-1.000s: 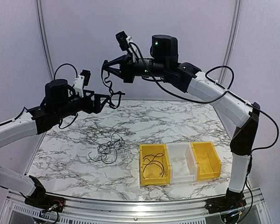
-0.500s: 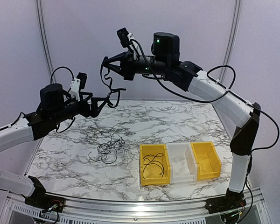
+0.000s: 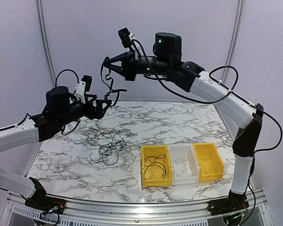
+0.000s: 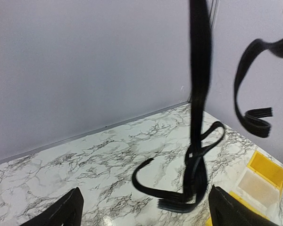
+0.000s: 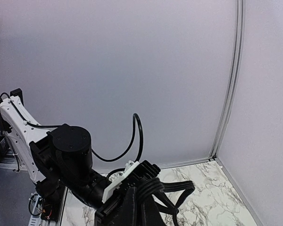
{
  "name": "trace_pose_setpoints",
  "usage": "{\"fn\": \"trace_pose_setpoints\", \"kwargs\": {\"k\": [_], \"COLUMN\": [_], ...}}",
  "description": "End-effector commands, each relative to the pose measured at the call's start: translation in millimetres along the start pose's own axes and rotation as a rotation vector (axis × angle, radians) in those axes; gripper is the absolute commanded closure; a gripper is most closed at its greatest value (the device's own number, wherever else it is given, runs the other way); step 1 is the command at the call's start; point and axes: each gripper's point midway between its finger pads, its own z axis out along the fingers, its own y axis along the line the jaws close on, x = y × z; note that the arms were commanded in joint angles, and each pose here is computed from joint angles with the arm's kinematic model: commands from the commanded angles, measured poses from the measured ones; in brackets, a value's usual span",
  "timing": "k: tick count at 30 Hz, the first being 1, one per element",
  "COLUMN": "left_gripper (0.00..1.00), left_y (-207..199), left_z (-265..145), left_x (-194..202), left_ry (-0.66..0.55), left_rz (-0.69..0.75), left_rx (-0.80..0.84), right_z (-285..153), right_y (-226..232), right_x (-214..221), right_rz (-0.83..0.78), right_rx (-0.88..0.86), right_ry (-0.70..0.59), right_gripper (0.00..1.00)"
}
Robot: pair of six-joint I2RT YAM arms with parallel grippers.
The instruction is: Untangle the cables
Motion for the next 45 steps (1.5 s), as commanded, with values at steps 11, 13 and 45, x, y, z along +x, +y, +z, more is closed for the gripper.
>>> {"fn": "trace_pose_setpoints", "kwargs": {"k": [11, 13, 45], "left_gripper": [0.06, 0.06, 0.01], "left_y": [33.1, 45.9, 137.4], "left_z": [60.8, 69.7, 42.6], "left_x": [-37.6, -30.8, 145.5], "left_ry": [-0.214, -0.223, 0.197], "left_rz": [-0.139, -0.181, -0.158], "left_rx": [-0.173, -0.238, -0.584], "right_z": [-5.3, -6.9, -174.9], "right_y": [17.9, 19.6, -1.9], "right_x": [-31.3, -37.5, -203.8], "right_rz": [-0.042, -0.048, -0.286], "right_rx": [-0.017, -0.021, 0.311], "right_ry": [-0.065, -0.076, -0.348], "right_gripper": [1.00, 1.00, 1.00]}}
